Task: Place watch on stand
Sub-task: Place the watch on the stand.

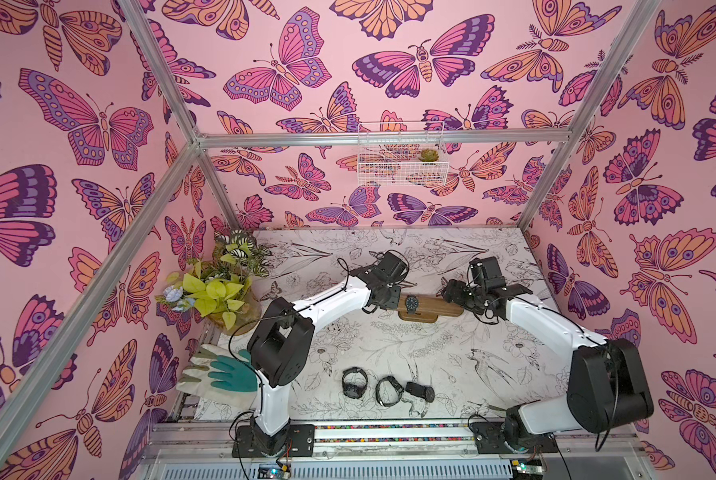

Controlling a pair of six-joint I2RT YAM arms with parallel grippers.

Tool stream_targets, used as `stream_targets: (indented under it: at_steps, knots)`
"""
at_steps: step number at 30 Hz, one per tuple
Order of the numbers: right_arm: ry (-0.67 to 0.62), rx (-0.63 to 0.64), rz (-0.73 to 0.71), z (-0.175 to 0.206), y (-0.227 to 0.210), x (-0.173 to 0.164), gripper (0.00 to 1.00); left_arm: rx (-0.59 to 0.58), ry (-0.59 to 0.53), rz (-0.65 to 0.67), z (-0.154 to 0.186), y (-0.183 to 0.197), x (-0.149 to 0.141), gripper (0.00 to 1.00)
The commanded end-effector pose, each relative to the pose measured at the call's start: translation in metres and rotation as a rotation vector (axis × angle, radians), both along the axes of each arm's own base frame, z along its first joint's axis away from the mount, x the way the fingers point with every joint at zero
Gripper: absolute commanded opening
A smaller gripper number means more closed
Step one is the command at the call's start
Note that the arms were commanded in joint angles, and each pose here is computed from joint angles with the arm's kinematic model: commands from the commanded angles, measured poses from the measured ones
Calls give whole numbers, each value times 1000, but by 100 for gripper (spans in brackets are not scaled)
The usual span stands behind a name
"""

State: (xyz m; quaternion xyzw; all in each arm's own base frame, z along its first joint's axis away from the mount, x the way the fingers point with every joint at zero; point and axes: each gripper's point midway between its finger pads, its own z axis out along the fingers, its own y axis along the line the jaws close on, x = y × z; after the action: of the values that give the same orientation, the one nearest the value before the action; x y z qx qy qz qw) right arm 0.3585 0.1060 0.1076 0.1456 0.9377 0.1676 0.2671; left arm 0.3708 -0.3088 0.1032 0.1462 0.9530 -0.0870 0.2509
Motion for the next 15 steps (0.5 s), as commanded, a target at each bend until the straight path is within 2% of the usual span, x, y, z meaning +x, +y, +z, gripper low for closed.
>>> stream_targets:
  at_steps: [1, 8, 15]
  knots:
    - [1, 22, -23, -1, -3, -10, 80, 56, 6, -10, -12, 2, 3, 36]
    - [-7, 77, -60, -3, -5, -32, 80, 33, 8, -81, -6, -14, -4, 37]
    - [-12, 78, -65, -2, -6, -36, 80, 20, 26, -149, -6, -23, -20, 40]
